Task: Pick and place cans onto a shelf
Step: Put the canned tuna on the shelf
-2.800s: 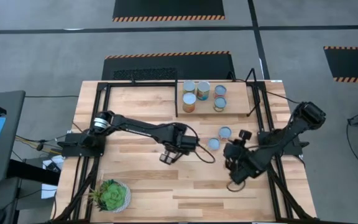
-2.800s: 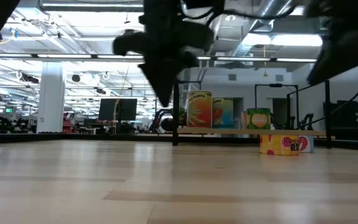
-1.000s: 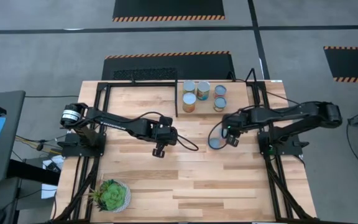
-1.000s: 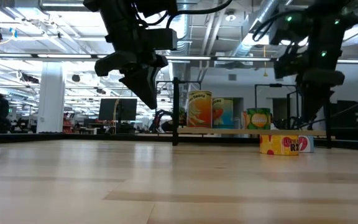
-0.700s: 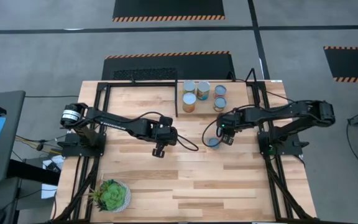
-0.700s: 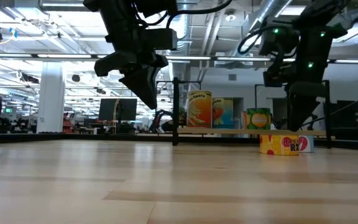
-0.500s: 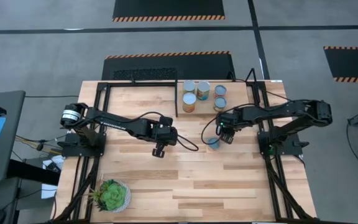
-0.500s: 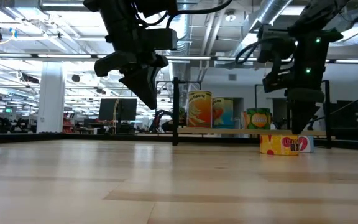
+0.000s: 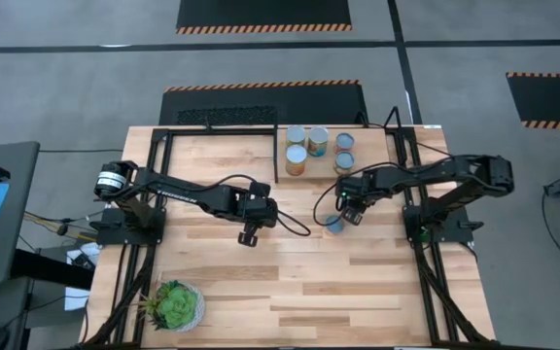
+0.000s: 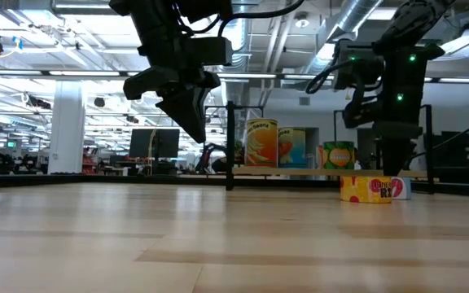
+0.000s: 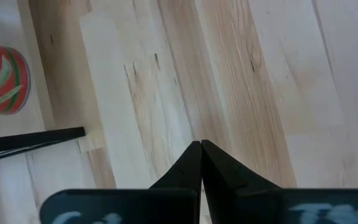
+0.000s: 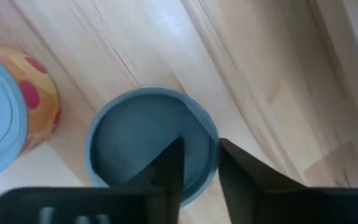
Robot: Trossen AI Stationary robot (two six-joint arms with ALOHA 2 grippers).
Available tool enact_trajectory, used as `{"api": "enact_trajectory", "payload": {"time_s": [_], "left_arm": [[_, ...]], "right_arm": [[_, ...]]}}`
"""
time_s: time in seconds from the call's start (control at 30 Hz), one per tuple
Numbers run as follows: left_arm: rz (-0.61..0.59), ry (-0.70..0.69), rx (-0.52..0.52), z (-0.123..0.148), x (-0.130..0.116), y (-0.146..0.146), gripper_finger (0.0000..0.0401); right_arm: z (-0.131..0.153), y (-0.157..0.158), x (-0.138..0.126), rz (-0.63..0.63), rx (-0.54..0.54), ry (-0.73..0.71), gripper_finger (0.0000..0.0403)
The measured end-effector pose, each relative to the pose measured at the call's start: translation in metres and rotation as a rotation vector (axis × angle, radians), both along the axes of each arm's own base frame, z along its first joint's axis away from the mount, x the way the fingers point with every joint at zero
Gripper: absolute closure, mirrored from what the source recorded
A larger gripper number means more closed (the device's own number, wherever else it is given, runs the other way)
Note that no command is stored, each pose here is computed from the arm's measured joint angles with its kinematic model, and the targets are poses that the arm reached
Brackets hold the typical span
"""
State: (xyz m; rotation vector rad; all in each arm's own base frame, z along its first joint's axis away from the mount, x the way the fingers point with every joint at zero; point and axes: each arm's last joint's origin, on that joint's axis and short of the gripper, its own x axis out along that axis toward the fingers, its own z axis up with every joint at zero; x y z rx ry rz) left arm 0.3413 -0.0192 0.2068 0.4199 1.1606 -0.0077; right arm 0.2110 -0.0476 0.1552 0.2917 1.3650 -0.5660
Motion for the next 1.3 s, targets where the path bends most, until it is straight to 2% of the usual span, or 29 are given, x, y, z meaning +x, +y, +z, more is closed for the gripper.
{"api": "enact_trajectory", "payload": {"time_s": [0.2,0.27,0.4,0.57,0.73,0.87,1.07,1.3], "left_arm": [[0.001,0.0,0.0,0.0,0.0,0.0,0.0401],[0.001,0.0,0.0,0.0,0.0,0.0,0.0401],[0.001,0.0,0.0,0.0,0.0,0.0,0.0401],[0.001,0.0,0.0,0.0,0.0,0.0,0.0401],[0.001,0.0,0.0,0.0,0.0,0.0,0.0401],[-0.003,0.001,0.002,0.0,0.0,0.0,0.0401],[-0.007,0.002,0.004,0.0,0.0,0.0,0.0401],[-0.007,0.002,0.004,0.0,0.0,0.0,0.0401]], "right_arm": [[0.005,0.001,-0.004,0.002,0.005,-0.02,0.0378],[0.008,0.002,-0.005,0.004,0.005,-0.031,0.0391],[0.016,0.005,-0.008,0.0,0.013,-0.03,0.039],[0.045,0.015,-0.005,0.024,0.002,-0.065,0.0395],[0.078,0.012,-0.013,-0.025,-0.11,0.004,0.0398],[0.102,0.0,-0.022,-0.135,-0.204,0.079,0.0396],[0.128,-0.03,-0.024,-0.228,-0.342,0.058,0.0398],[0.132,-0.074,-0.04,-0.277,-0.375,0.1,0.0399]]}}
